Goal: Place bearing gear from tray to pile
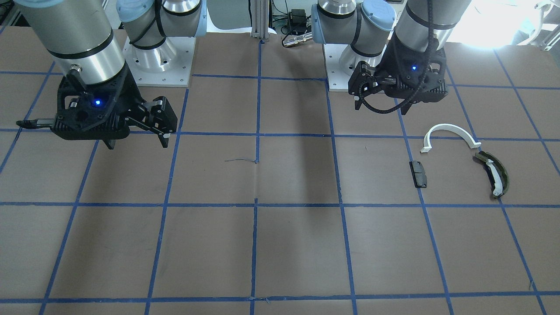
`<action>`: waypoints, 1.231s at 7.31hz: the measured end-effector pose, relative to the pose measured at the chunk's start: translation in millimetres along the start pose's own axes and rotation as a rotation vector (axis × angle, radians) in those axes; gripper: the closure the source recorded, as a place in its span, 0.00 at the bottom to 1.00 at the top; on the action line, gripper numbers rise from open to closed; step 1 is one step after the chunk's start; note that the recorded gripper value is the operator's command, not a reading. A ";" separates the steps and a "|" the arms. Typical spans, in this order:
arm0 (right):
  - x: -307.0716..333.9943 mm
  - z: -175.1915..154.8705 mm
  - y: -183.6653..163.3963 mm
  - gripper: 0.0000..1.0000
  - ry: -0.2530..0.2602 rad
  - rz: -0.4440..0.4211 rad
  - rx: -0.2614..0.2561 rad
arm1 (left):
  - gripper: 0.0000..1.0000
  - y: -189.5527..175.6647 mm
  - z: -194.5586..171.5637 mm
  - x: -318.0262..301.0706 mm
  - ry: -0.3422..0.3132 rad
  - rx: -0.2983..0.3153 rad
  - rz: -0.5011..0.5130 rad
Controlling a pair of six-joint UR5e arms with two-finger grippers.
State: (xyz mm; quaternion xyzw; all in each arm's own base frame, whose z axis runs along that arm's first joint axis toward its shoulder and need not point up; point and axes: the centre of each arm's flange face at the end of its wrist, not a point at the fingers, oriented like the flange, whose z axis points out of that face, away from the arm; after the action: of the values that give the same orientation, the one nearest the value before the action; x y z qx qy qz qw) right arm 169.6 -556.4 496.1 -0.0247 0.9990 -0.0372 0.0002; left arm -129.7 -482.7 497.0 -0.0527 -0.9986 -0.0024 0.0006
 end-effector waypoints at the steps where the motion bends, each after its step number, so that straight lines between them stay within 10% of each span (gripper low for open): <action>1: -0.1 -0.1 -0.1 0.00 -0.001 0.000 0.000 | 0.00 -0.3 -1.5 -0.3 -0.002 0.003 -0.001; 9: 3.8 -0.9 -1.5 0.00 -0.004 -0.014 -0.001 | 0.00 -6.6 -9.4 -7.0 -0.008 0.061 -0.051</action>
State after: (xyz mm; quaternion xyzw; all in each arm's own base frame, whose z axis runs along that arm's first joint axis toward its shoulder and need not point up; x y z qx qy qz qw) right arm 166.0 -558.1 497.1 -0.0319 0.9988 -0.0365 0.0017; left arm -123.4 -490.0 506.4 -0.0273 -0.9992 0.0282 -0.0020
